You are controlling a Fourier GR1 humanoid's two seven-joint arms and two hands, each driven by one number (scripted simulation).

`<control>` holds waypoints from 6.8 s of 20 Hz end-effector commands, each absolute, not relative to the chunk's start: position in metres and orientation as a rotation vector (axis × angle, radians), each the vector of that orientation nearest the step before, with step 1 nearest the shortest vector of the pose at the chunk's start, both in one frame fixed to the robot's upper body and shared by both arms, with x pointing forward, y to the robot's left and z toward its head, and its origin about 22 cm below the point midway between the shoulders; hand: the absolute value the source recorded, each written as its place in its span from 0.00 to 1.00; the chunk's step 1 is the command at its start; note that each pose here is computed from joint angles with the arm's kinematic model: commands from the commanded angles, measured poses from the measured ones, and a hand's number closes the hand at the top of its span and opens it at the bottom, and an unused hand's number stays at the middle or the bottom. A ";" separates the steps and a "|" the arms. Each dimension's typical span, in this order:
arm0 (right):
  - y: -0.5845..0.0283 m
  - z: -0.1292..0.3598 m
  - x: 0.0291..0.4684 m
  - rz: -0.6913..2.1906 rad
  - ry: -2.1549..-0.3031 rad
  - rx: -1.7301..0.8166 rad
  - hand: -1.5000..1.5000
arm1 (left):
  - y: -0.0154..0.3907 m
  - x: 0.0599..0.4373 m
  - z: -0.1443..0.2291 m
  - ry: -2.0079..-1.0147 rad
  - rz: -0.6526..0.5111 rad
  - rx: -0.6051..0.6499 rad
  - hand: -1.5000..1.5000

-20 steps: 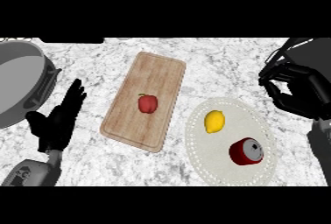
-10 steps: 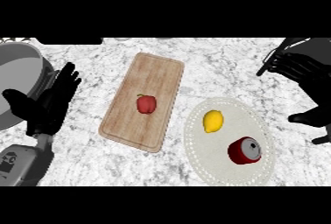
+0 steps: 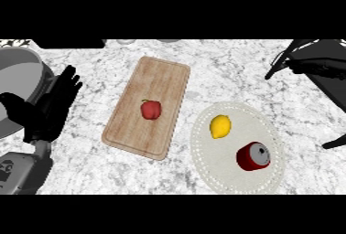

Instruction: Pick the can from the placemat and place it in the tiered shelf

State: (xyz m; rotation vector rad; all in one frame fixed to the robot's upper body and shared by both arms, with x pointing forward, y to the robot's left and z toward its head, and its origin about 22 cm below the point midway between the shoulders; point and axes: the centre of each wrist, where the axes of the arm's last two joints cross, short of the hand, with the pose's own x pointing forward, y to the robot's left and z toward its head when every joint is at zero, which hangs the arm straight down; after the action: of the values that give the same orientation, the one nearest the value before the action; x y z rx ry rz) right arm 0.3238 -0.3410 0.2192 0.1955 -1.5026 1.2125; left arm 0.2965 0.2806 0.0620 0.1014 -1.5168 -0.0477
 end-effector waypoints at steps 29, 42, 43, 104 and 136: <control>-0.206 0.156 0.231 1.782 -1.113 -0.581 0.00 | 0.264 0.293 0.069 -1.535 -0.058 0.096 0.50; -0.224 0.113 0.241 1.770 -1.091 -0.575 0.00 | 0.291 0.307 0.066 -1.534 -0.050 0.066 0.50; -0.218 0.110 0.237 1.761 -1.114 -0.574 0.00 | 0.285 0.302 0.069 -1.550 -0.034 0.083 0.50; -0.185 0.232 0.165 0.505 -1.694 -0.914 1.00 | 0.284 0.295 0.071 -1.541 -0.060 0.096 0.50; -0.459 0.232 0.242 0.214 -1.535 -1.005 1.00 | 0.265 0.304 0.072 -1.534 -0.039 0.087 0.50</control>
State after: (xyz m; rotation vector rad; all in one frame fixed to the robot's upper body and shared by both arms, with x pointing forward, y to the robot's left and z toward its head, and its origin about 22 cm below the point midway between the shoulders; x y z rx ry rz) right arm 0.2409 -0.4326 0.2523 -0.9945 -1.6215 0.2497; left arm 0.3006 0.2742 0.0707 0.0876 -1.5350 -0.0496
